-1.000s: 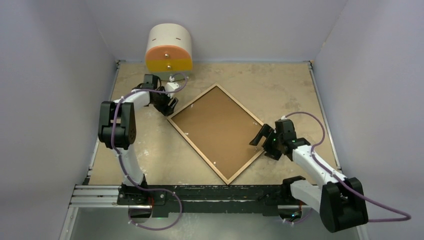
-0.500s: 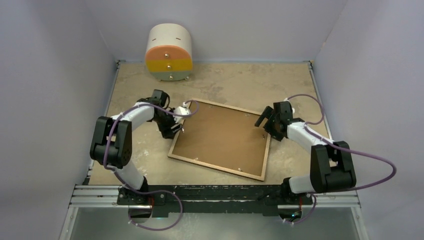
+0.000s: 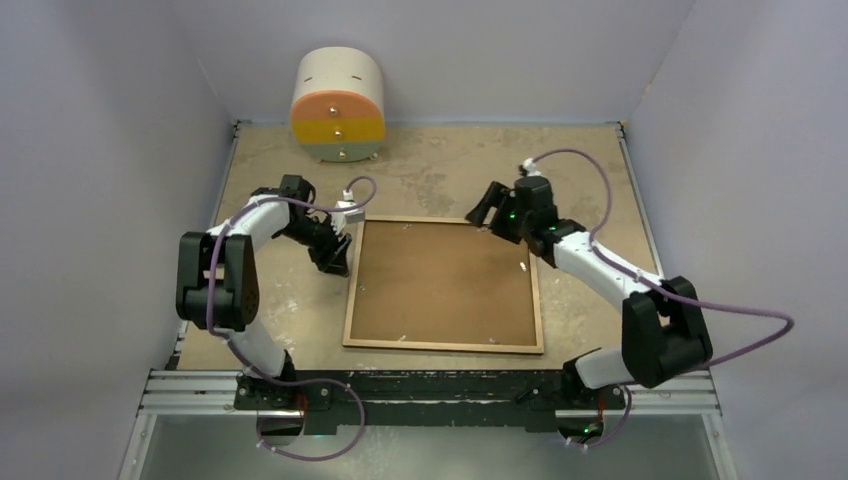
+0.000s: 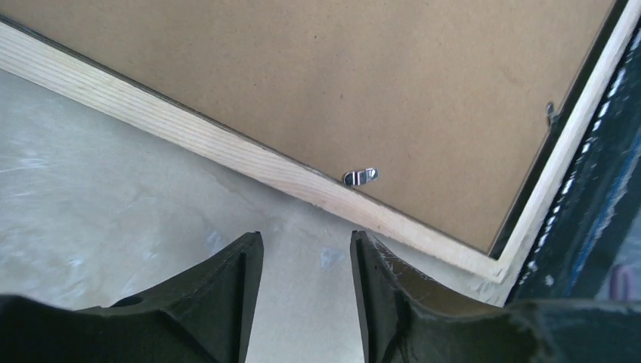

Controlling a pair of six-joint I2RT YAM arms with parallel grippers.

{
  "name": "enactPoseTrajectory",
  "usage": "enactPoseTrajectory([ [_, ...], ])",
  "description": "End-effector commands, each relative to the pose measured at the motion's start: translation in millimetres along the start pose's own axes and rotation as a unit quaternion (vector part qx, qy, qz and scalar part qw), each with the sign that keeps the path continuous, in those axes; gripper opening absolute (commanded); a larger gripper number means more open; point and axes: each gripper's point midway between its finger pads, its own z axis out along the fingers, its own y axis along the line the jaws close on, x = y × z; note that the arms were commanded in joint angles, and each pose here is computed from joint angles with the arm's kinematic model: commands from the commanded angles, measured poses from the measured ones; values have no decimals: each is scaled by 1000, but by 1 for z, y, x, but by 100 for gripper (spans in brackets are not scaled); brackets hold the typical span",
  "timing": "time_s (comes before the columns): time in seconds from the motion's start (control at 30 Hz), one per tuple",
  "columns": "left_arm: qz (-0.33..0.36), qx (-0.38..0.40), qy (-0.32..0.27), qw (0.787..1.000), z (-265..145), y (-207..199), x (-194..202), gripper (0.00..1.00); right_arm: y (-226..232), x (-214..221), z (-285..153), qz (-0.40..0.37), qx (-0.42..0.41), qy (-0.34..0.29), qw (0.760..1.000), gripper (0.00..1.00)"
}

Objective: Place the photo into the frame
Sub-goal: Adjust the photo frame at the center of the board, then install the photo frame at the center of the board.

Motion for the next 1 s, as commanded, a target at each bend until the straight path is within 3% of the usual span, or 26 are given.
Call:
enactPoseTrajectory([
  [0.0,-78,65,-48,994,18,-3,-5,47,97,43,2,-44,-170,59,983,77],
  [0.17,-126,92,-51,986,31,3,7,40,167,103,-6,-103,-315,139,933,72],
  [0.43,-135,84,-46,986,37,11,14,29,205,179,10,-151,-368,224,890,60],
  [0.7,-140,71,-36,987,40,15,22,23,216,233,25,-175,-374,275,868,54],
  [0.97,-140,61,-31,988,40,18,24,19,216,247,43,-191,-361,271,872,53],
])
